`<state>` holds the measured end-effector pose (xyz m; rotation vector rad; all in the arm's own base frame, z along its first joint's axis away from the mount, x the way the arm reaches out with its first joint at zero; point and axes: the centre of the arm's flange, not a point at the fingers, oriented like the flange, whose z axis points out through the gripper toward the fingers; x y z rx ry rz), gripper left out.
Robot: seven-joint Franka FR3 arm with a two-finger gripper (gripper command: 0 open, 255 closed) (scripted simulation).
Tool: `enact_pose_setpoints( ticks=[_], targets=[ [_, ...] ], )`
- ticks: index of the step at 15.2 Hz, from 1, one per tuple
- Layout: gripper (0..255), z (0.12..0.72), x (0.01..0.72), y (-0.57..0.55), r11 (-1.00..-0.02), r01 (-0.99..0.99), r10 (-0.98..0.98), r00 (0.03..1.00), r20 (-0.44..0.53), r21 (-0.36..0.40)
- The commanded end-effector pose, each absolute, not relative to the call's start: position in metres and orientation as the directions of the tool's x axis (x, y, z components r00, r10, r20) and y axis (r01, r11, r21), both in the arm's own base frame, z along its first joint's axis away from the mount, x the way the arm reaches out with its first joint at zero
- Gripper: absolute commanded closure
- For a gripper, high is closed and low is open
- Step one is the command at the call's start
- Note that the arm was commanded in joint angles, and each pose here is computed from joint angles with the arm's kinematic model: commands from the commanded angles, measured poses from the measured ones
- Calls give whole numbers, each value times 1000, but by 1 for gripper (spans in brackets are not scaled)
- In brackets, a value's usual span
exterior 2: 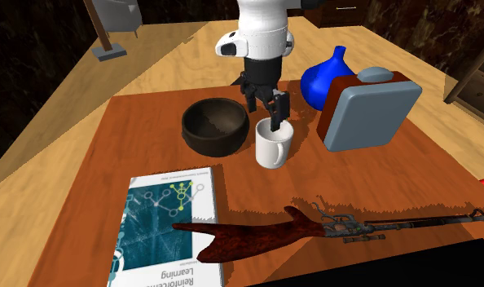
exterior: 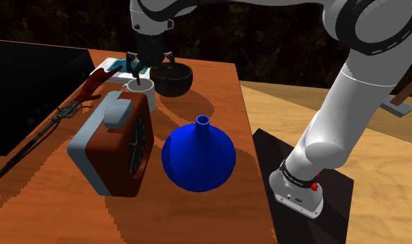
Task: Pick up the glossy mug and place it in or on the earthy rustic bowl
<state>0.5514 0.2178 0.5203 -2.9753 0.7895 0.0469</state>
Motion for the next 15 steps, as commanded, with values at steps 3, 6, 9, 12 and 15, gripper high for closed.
enact_pose_setpoints(
  ticks=[3,6,9,12,15],
  targets=[
    [0,501,553,220,-866,-498,-496,867,-45,-54],
    [0,493,553,220,-866,-498,-496,867,-45,-54],
    [0,493,553,220,-866,-498,-496,867,-45,-54],
    [0,493,553,220,-866,-498,-496,867,-45,-54],
    [255,492,555,218,-866,-498,-496,867,-45,-54]
  ],
)
